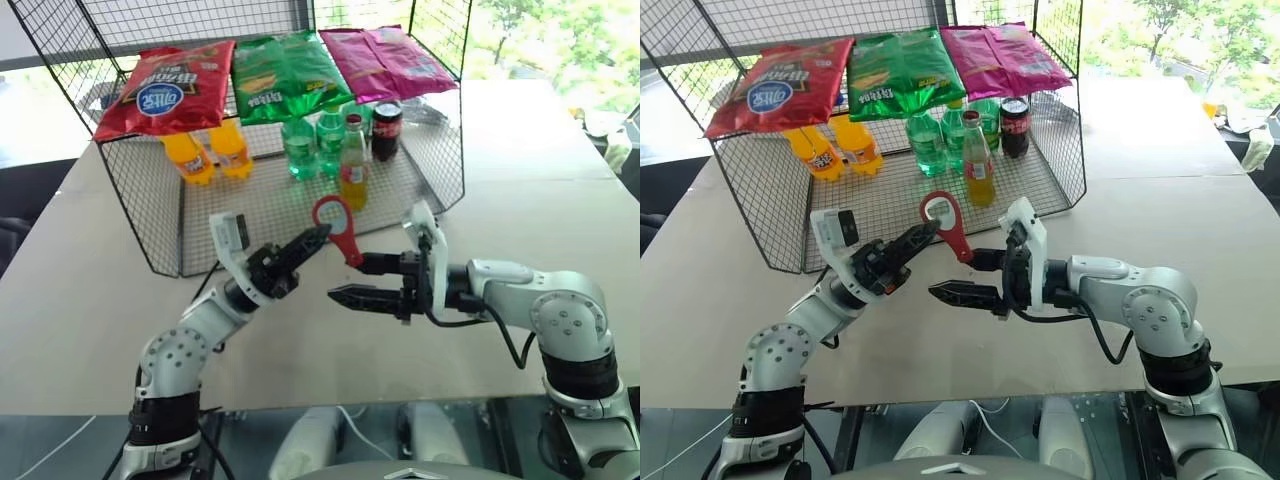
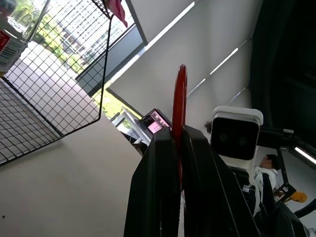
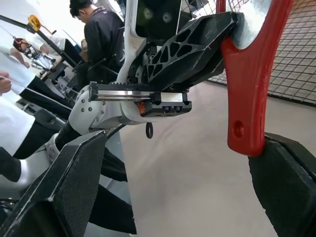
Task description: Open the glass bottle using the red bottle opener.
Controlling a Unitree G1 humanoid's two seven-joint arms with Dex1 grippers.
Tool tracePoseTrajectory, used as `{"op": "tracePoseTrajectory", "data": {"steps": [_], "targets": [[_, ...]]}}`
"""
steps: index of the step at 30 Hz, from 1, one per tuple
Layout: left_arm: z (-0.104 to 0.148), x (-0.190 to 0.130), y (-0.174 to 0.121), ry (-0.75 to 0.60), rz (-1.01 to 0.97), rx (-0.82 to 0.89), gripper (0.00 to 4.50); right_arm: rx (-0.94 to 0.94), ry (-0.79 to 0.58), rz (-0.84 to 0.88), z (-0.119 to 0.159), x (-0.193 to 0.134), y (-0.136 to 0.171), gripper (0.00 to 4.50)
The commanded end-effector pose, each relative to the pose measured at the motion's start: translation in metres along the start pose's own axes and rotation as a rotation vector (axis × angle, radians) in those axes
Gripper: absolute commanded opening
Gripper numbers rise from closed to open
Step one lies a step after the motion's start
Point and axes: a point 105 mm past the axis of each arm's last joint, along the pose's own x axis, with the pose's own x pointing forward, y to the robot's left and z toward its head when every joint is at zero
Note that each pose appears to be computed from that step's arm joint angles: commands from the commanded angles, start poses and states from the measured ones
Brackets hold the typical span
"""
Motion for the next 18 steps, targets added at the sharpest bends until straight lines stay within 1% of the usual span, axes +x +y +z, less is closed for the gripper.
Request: {"op": "tracePoseTrajectory", "data": {"steps": [1, 2, 4, 5, 6, 7, 8, 11, 14, 16, 18], "targets": [[-0.002, 0.003, -0.005, 0.013, -0.033, -0.005, 0.0, -0.024, -0.022, 0.052, 0.011, 0.0, 0.012, 3.12], [-0.002, 0.003, -0.005, 0.013, -0.033, -0.005, 0.0, -0.024, -0.017, 0.053, 0.01, 0.0, 0.012, 2.72], [-0.003, 0.002, -0.004, 0.013, -0.034, -0.008, 0.0, -0.021, -0.016, 0.05, 0.011, 0.0, 0.011, 1.7], [-0.003, 0.002, -0.004, 0.013, -0.035, -0.009, 0.0, -0.019, -0.016, 0.05, 0.011, 0.0, 0.011, 1.29], [-0.003, 0.002, -0.005, 0.014, -0.036, -0.01, 0.0, -0.018, -0.015, 0.052, 0.011, 0.0, 0.011, 0.68], [-0.003, 0.001, -0.004, 0.013, -0.036, -0.012, 0.0, -0.017, -0.015, 0.054, 0.011, 0.0, 0.012, 0.24], [-0.004, 0.001, -0.005, 0.014, -0.038, -0.016, 0.0, -0.013, -0.016, 0.056, 0.011, 0.0, 0.012, 0.09], [-0.008, 0.0, -0.006, 0.033, -0.047, -0.033, 0.0, -0.004, -0.013, 0.059, 0.01, -0.001, 0.012, 0.09], [-0.012, -0.003, -0.005, 0.059, -0.038, -0.001, 0.0, 0.004, -0.001, 0.045, 0.007, -0.001, 0.01, 0.09], [-0.012, -0.004, -0.001, 0.063, -0.019, 0.026, 0.0, 0.015, 0.003, 0.005, 0.003, -0.001, 0.005, 0.09], [-0.011, -0.004, -0.001, 0.052, -0.02, 0.03, 0.7, 0.036, -0.01, -0.024, 0.002, -0.001, 0.0, 0.0]]}}
